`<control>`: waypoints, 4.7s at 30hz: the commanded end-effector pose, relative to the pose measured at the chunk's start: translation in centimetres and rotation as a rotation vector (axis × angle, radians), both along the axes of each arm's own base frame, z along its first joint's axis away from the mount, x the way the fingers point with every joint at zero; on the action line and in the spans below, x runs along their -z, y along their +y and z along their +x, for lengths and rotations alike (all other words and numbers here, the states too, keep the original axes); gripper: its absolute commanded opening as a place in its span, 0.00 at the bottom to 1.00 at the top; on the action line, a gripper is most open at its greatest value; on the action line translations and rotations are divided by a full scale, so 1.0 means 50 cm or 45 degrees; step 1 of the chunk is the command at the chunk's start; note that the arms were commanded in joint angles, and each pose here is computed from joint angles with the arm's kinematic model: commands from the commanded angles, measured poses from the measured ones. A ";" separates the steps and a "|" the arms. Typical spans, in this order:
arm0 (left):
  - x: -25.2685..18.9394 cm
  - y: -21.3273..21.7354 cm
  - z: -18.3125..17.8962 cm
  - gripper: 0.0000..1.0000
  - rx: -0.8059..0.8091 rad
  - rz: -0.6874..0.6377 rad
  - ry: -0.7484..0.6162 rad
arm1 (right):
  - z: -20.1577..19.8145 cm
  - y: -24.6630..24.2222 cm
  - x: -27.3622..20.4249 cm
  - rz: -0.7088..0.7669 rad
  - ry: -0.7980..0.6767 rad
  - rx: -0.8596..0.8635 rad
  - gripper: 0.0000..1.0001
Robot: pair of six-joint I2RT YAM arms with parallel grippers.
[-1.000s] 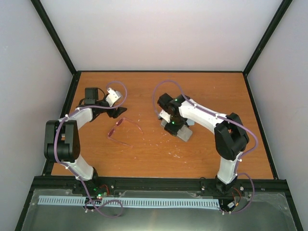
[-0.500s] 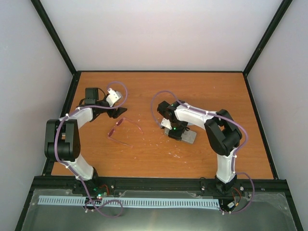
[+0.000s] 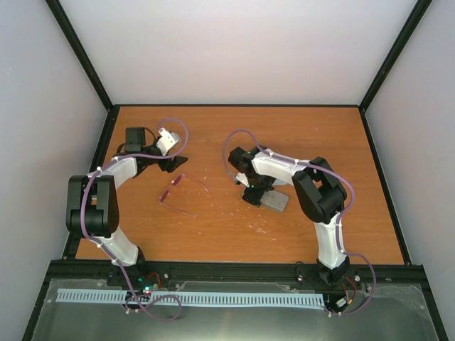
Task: Organize the sunglasses
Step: Adjust the sunglasses case at the center of the board, then pick up the sunglasses case from the center of the board.
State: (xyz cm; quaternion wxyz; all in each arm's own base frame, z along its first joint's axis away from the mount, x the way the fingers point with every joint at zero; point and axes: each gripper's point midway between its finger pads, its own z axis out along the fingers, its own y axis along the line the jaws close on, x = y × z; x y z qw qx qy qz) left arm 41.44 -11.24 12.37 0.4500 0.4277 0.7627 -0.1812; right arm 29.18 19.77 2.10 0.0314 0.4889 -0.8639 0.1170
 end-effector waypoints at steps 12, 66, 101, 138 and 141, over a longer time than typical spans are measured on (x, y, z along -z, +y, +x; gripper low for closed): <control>-0.022 -0.008 0.010 0.79 -0.005 -0.036 -0.014 | 0.152 0.148 -0.215 0.536 -0.367 0.337 0.59; -0.009 -0.017 0.014 0.78 -0.031 -0.126 0.024 | -0.179 -0.174 -0.043 -0.104 0.026 1.213 0.08; -0.005 0.000 0.086 0.77 -0.136 -0.109 0.053 | 0.172 -0.214 0.057 0.252 -0.184 1.527 0.09; -0.003 0.048 0.100 0.78 -0.208 -0.127 0.041 | 0.015 -0.115 -0.048 0.245 -0.096 1.074 0.80; 0.000 0.048 0.099 0.78 -0.208 -0.127 0.044 | 0.013 -0.117 -0.042 0.239 -0.088 1.045 0.80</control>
